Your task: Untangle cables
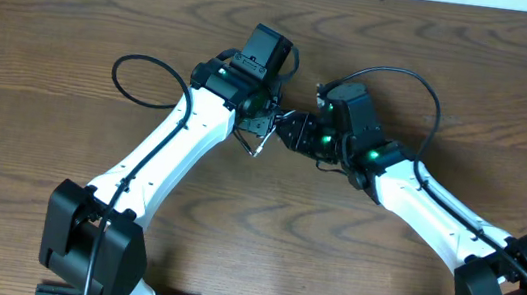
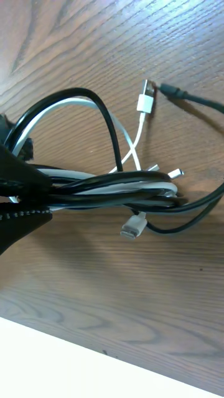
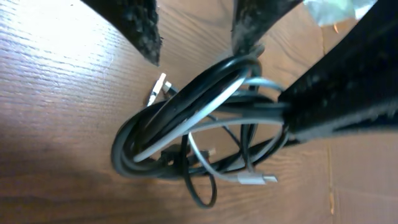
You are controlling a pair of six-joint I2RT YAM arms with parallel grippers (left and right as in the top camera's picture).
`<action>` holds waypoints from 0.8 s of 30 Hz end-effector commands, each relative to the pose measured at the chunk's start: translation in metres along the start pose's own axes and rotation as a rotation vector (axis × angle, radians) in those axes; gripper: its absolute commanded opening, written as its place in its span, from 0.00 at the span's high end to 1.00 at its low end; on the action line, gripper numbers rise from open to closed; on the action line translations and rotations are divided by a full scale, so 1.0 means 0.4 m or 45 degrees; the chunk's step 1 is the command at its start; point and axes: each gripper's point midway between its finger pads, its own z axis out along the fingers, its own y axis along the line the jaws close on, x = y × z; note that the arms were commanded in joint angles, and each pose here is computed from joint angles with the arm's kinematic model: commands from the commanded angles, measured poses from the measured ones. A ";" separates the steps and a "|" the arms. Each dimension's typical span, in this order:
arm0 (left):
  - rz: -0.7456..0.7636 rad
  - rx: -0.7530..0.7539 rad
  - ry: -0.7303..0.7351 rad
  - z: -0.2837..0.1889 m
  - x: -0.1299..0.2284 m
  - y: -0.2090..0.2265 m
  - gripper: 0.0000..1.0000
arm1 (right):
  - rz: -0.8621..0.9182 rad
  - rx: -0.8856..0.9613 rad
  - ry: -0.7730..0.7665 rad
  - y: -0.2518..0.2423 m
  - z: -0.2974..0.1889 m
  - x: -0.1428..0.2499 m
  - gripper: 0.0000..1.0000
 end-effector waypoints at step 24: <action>-0.250 -0.032 0.090 -0.005 0.028 0.007 0.92 | -0.080 0.082 -0.173 -0.015 0.060 -0.040 0.60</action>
